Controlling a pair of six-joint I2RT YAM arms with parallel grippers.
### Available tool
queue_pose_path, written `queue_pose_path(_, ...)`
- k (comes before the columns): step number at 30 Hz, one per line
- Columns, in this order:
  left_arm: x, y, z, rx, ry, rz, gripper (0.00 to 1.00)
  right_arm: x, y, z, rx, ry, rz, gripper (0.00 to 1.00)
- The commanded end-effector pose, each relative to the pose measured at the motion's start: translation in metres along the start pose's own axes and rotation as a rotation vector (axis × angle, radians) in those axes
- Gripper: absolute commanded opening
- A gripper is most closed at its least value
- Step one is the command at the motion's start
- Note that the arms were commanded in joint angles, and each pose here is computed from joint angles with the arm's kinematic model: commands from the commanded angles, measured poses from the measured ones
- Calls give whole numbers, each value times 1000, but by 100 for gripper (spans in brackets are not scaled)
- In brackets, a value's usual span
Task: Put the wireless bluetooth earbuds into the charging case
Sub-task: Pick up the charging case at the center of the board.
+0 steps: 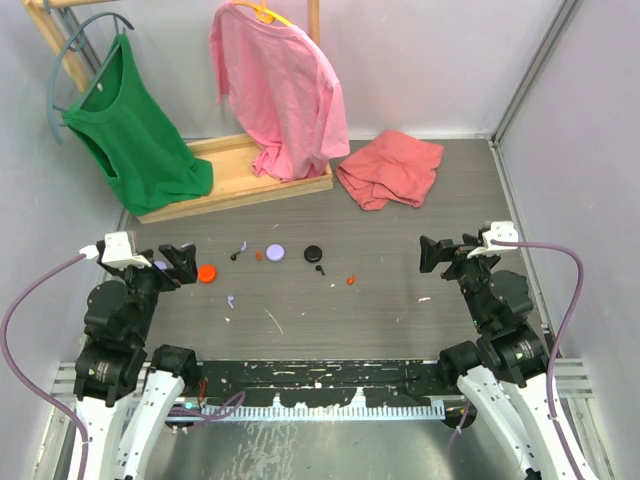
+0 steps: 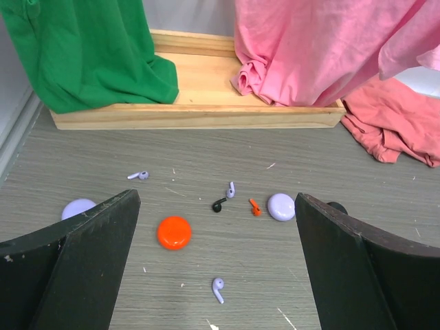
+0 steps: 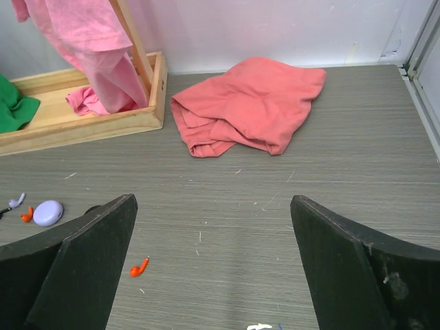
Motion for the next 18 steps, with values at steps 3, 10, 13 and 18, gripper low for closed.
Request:
queue_pose_path(3,14,3,-1,19,-29,-37,98,21,-1,9,47,15,-67,100)
queue_pose_path(10,14,9,4,85,-44,28,98,21,-4,11,59,36,-76,100)
queue_pose_path(13,9,12,8,136,-56,74,98,22,-7,12,69,50,-84,100)
queue_pose_path(18,-9,20,16,240,-82,182,98,21,-11,19,130,61,-89,100)
Point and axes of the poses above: each gripper's point midway between its finger pads, its own y axis out along the fingers, its own z axis along the line the jaws close on, x = y × z, the point moved 5 cm from there along -y, back along the fingers, and after that the axes turned 4 degrees about y, right-handed, at the moved point
